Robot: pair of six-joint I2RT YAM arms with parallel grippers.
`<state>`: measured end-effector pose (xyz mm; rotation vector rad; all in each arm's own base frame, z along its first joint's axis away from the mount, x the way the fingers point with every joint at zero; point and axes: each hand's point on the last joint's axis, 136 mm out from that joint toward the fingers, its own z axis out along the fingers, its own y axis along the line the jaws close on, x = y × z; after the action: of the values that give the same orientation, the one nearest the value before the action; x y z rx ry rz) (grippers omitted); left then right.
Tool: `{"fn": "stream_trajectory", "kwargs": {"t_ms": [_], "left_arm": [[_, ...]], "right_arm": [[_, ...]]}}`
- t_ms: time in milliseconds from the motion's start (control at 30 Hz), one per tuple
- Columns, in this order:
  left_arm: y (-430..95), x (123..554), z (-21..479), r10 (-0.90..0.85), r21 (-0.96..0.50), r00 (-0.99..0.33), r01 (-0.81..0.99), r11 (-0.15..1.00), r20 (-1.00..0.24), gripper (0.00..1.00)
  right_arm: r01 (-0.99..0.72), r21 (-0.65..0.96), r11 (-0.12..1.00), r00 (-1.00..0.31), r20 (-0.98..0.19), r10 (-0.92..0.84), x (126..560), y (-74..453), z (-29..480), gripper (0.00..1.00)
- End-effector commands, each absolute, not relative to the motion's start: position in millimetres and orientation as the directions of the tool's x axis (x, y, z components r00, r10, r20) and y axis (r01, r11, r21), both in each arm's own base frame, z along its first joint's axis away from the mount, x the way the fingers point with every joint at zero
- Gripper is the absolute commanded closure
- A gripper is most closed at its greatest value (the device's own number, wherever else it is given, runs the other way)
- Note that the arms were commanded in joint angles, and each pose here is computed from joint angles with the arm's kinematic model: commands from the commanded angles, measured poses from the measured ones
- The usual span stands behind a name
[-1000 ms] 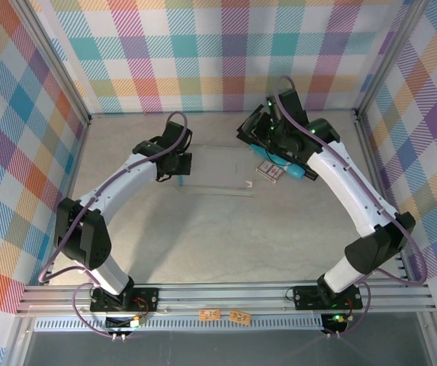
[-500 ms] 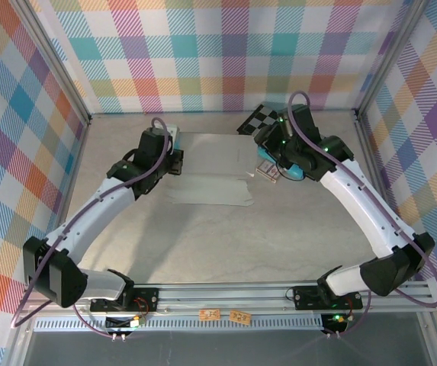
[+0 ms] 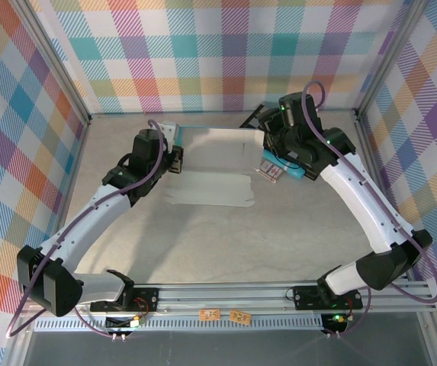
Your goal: Fold the paper box
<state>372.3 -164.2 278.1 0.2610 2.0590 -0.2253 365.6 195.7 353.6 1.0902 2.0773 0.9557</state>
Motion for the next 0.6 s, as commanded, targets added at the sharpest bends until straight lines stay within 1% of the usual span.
{"fn": "stream_trajectory", "kwargs": {"t_ms": [0, 67, 233, 333, 433, 500, 567], "left_arm": [[-171.8, 368.9, 297.9, 0.063, -0.072, -0.416, 0.301, 0.951, -0.907, 1.00], [-173.2, 368.4, 297.1, 0.065, -0.072, -0.419, 0.304, 0.950, -0.906, 1.00], [-176.3, 367.8, 299.4, 0.076, -0.061, -0.412, 0.309, 0.949, -0.908, 1.00], [-176.5, 368.4, 300.4, 0.083, -0.051, -0.412, 0.304, 0.951, -0.907, 1.00], [-174.3, 370.1, 303.9, 0.085, -0.038, -0.403, 0.287, 0.957, -0.911, 1.00], [-173.0, 370.2, 306.5, 0.083, -0.032, -0.397, 0.275, 0.961, -0.914, 1.00], [-173.1, 370.7, 308.0, 0.078, -0.034, -0.395, 0.269, 0.963, -0.915, 1.00]], "right_arm": [[0.439, 0.843, 0.313, -0.403, -0.126, 0.906, 381.0, 192.4, 366.1, 0.46], [0.423, 0.844, 0.329, -0.415, -0.142, 0.899, 390.6, 194.4, 371.0, 0.49], [0.391, 0.828, 0.401, -0.507, -0.170, 0.845, 414.6, 207.2, 371.8, 0.63], [0.375, 0.799, 0.470, -0.526, -0.235, 0.818, 416.5, 204.8, 376.8, 0.64], [0.381, 0.761, 0.525, -0.542, -0.276, 0.794, 409.5, 195.9, 376.3, 0.62], [0.399, 0.741, 0.540, -0.558, -0.271, 0.784, 400.3, 191.6, 370.9, 0.59], [0.415, 0.740, 0.529, -0.579, -0.234, 0.781, 391.7, 194.3, 361.9, 0.56]]}}
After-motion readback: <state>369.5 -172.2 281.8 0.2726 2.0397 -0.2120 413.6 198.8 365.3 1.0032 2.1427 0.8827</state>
